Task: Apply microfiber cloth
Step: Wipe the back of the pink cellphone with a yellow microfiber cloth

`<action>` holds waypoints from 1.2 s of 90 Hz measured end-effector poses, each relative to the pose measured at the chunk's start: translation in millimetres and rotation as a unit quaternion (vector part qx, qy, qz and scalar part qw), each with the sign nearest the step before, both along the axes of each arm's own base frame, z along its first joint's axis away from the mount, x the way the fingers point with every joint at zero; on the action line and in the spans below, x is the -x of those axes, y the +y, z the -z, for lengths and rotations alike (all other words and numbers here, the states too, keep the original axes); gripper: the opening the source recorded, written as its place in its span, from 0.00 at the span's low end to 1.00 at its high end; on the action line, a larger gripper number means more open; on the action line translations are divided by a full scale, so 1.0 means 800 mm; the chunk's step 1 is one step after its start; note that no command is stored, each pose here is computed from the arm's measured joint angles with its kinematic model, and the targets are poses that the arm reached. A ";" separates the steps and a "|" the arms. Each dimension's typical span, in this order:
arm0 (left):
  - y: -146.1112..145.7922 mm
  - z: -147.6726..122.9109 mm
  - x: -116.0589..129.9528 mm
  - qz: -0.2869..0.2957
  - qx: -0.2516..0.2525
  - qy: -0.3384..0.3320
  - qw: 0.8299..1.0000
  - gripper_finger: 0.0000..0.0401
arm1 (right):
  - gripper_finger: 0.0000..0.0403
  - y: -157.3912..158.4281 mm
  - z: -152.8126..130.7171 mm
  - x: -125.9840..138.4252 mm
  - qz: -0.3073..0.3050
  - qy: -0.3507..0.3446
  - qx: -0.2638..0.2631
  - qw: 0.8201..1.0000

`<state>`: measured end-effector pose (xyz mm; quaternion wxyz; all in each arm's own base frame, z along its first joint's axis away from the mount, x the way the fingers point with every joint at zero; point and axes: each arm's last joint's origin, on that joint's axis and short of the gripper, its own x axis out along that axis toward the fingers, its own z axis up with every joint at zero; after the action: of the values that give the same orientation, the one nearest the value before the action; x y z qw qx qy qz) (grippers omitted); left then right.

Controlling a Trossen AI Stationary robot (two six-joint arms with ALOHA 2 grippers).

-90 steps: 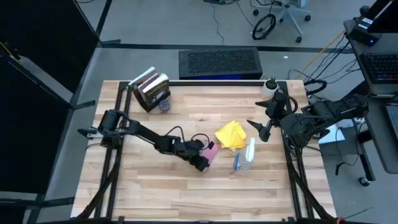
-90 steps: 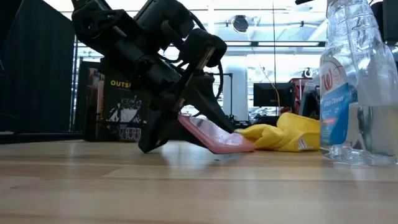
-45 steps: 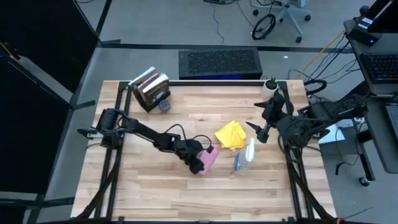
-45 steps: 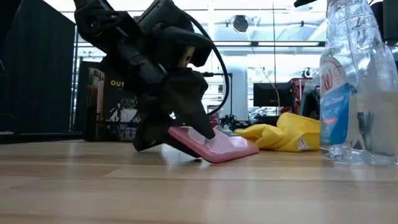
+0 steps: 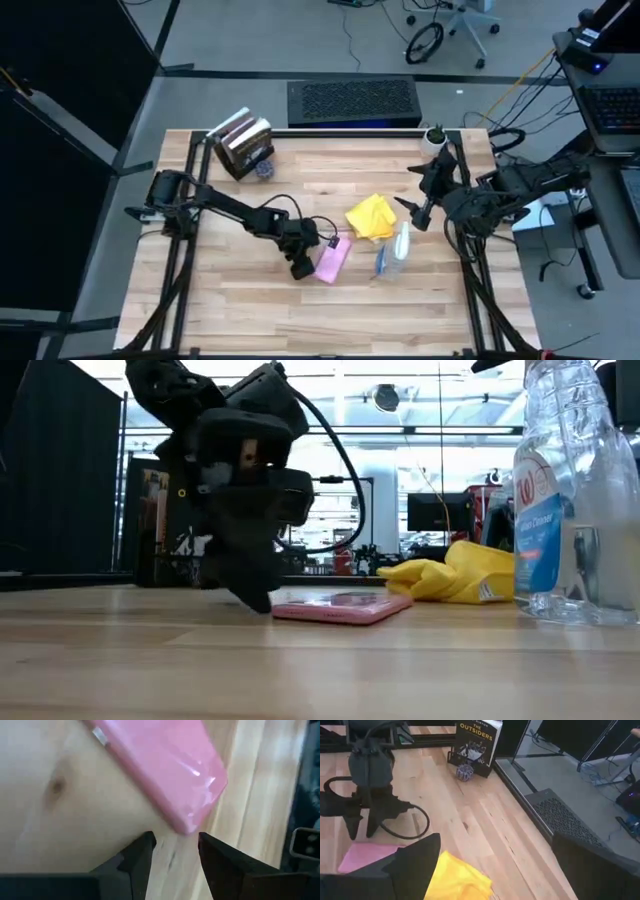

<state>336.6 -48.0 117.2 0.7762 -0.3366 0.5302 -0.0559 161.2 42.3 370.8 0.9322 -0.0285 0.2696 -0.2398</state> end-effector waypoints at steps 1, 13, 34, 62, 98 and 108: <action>-0.001 0.000 0.000 0.001 -0.003 -0.001 1.000 0.37 | 0.91 0.000 0.000 0.000 0.000 0.000 0.000 1.000; -0.010 0.003 -0.002 0.000 -0.043 -0.018 0.999 0.37 | 0.91 0.000 0.000 0.000 0.001 -0.002 -0.001 1.000; -0.013 -0.001 -0.008 -0.001 -0.051 -0.022 0.998 0.37 | 0.91 0.001 0.000 -0.003 0.001 -0.004 -0.002 1.000; -0.025 0.003 -0.024 -0.011 -0.037 -0.077 0.996 0.37 | 0.91 0.004 0.004 -0.010 0.002 0.004 0.001 1.000; -0.030 0.004 -0.037 0.013 -0.021 -0.140 0.990 0.37 | 0.91 0.005 0.003 -0.014 -0.003 -0.001 0.004 1.000; -0.013 -0.019 -0.034 0.032 -0.052 -0.134 0.989 0.37 | 0.91 0.008 -0.004 -0.020 -0.014 -0.035 -0.006 0.999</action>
<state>363.8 -58.6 132.0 0.8545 -0.2679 0.4342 -0.0974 177.3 48.7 374.1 0.9443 -0.0181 0.2383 -0.2263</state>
